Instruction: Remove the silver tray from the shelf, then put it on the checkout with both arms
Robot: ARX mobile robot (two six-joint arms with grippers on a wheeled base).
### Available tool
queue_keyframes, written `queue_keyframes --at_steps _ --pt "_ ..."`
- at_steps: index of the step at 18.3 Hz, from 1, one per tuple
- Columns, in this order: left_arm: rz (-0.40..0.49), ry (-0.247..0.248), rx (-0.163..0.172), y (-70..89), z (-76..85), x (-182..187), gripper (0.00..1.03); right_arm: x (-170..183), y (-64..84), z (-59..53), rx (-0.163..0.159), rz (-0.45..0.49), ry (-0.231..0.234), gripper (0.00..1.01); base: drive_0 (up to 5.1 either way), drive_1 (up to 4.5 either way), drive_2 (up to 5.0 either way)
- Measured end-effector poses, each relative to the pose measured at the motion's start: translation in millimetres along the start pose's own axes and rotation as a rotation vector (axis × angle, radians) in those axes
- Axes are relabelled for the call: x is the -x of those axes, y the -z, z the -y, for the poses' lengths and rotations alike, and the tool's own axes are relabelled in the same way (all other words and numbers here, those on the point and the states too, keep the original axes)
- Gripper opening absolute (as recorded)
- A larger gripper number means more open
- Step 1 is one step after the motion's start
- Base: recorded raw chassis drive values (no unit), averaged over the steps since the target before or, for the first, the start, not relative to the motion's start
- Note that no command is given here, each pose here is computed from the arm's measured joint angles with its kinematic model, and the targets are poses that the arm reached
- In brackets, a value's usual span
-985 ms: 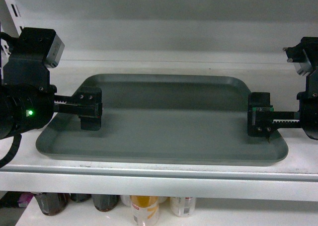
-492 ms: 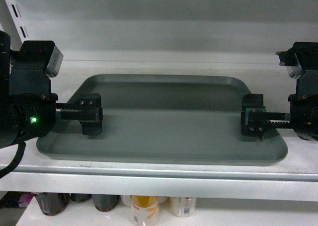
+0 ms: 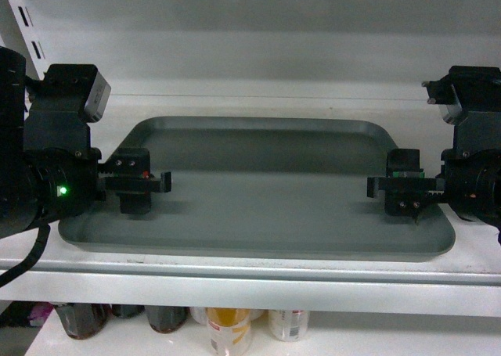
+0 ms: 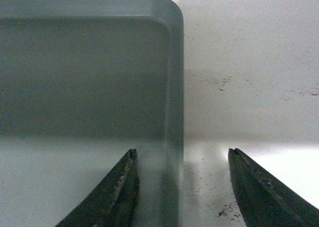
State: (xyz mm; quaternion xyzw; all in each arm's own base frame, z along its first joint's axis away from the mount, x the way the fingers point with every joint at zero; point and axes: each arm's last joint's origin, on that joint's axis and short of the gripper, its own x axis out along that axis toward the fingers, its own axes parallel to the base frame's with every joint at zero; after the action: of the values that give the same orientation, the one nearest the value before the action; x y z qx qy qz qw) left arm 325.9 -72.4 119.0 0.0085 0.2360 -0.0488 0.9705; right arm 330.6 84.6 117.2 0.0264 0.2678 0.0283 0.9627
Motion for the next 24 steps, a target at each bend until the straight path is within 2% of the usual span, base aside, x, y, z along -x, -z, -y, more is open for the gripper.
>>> queue_keyframes --at_steps 3,5,6,7,9,12,17,20,22,24 --pt "0.002 -0.009 -0.004 -0.3 -2.6 -0.3 0.29 0.6 0.4 -3.7 0.006 0.002 -0.006 0.34 0.0 0.0 0.0" --pt "0.006 -0.012 -0.01 -0.3 -3.3 -0.1 0.13 0.6 0.4 -3.3 0.006 0.005 0.012 0.16 0.0 0.0 0.0" --pt "0.009 -0.01 -0.001 -0.2 -3.4 0.0 0.06 0.5 0.2 -2.5 0.002 0.005 0.015 0.09 0.0 0.0 0.0" --pt "0.012 -0.009 0.012 -0.5 -3.2 0.0 0.04 0.5 0.0 -2.3 -0.013 0.007 0.021 0.03 0.0 0.0 0.0" --pt "0.013 -0.007 0.026 -0.6 -3.2 0.0 0.04 0.6 -0.3 -2.3 -0.034 0.01 0.02 0.03 0.0 0.0 0.0" --pt "0.014 -0.005 0.03 -0.7 -2.4 0.1 0.04 0.9 -0.6 -2.2 -0.045 0.01 0.021 0.03 0.0 0.0 0.0" --pt "-0.01 -0.011 0.02 -2.4 2.0 4.8 0.04 6.1 -4.9 -0.1 -0.045 -0.001 0.03 0.03 0.0 0.0 0.0" --pt "-0.012 -0.013 0.016 -9.9 3.7 12.8 0.04 11.4 -9.0 1.9 -0.046 -0.013 0.035 0.03 0.0 0.0 0.0" --pt "0.003 -0.018 0.015 -20.5 6.1 21.3 0.04 20.9 -18.7 3.0 -0.051 0.002 0.031 0.03 0.0 0.0 0.0" --pt "0.045 -0.016 0.025 -39.7 11.9 38.3 0.04 43.4 -41.1 9.8 -0.068 0.043 0.032 0.03 0.0 0.0 0.0"
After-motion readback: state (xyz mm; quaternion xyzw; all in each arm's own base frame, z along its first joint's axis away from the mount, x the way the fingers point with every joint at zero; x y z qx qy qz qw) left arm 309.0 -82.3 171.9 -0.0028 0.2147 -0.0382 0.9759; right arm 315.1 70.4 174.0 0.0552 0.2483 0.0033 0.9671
